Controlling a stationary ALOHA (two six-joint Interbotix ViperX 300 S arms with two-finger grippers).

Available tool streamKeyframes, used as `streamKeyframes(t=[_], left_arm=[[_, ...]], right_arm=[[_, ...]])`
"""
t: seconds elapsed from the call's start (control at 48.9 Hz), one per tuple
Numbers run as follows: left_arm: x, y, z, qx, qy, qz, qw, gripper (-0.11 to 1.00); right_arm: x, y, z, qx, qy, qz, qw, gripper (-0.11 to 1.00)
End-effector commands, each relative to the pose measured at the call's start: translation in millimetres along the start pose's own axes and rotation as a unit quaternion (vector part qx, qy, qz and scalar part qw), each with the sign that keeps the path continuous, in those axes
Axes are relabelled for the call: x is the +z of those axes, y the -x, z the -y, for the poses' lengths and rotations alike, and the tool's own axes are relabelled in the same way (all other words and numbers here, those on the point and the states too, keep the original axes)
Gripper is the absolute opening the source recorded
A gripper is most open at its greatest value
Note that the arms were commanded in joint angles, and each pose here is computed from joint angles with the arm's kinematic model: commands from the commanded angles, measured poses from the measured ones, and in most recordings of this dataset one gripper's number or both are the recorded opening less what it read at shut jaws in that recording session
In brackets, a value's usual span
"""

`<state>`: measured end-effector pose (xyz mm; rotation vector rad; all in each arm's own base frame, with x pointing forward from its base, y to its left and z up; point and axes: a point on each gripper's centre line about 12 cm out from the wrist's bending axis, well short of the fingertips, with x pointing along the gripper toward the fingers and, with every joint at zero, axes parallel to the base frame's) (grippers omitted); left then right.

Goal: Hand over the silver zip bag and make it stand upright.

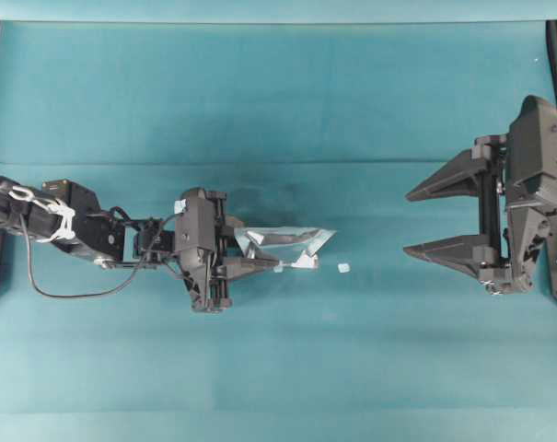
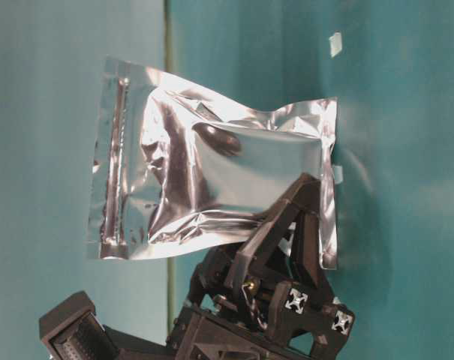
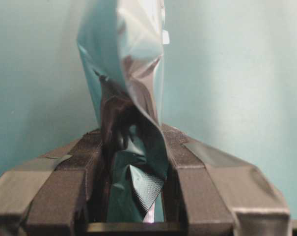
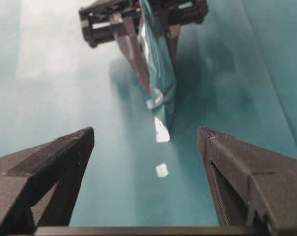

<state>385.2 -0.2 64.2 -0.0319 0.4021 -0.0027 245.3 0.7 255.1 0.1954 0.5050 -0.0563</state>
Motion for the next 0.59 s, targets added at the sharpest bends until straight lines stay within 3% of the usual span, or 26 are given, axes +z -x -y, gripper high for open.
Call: streamKeyframes(t=[0.0, 0.572], left_arm=[[2.4, -0.4, 5.8, -0.008, -0.004, 0.004, 0.9999, 0.3], [2.3, -0.4, 6.4, -0.009, -0.005, 0.004, 0.9999, 0.3]], right_arm=[[4.1, 1.1, -0.1, 0.001, -0.004, 0.009, 0.9999, 0.95], [1.9, 0.8, 0.3, 0.0, -0.005, 0.005, 1.0, 0.95]])
